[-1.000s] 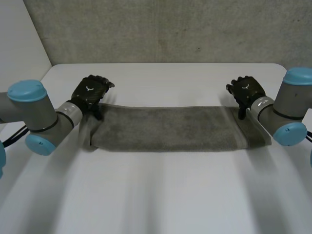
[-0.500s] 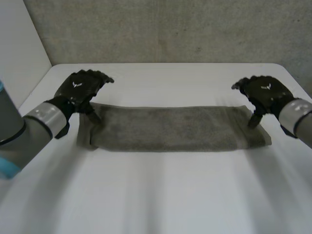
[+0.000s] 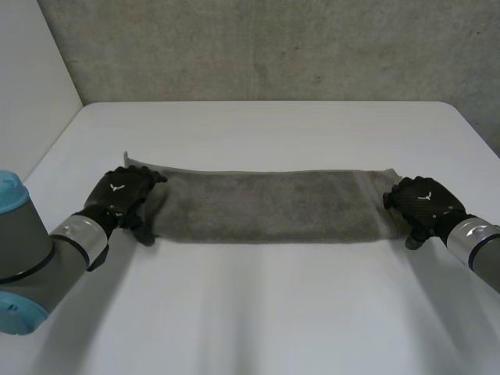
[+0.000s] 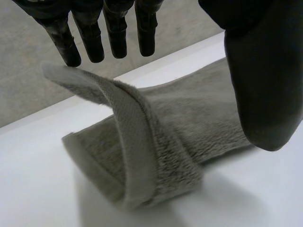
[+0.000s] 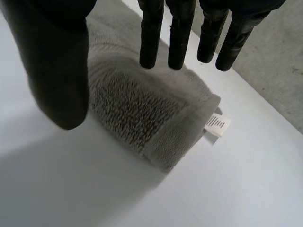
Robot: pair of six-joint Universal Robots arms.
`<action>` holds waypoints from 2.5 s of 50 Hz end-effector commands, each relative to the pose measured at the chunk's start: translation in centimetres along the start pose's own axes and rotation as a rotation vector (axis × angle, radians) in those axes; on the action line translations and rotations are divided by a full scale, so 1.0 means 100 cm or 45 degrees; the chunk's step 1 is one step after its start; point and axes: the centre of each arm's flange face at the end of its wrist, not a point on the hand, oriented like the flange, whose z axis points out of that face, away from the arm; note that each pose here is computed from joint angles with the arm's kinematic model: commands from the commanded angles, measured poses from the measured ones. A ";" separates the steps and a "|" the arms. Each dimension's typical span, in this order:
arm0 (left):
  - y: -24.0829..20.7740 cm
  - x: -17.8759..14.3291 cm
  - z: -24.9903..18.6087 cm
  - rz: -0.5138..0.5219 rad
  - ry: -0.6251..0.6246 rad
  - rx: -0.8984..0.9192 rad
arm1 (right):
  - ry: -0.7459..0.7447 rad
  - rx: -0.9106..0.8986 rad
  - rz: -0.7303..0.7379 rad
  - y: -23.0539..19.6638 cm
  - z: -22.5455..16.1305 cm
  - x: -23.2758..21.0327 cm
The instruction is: Fold the towel.
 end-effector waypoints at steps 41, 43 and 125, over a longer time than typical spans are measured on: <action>-0.002 -0.022 -0.001 0.121 -0.110 -0.029 | 0.110 -0.026 -0.082 0.027 0.013 0.032; -0.009 -0.014 -0.007 0.128 -0.082 -0.001 | 0.109 -0.026 -0.083 0.026 0.013 0.032; 0.022 0.013 -0.001 0.187 -0.084 -0.028 | 0.156 -0.038 -0.121 0.023 0.008 0.052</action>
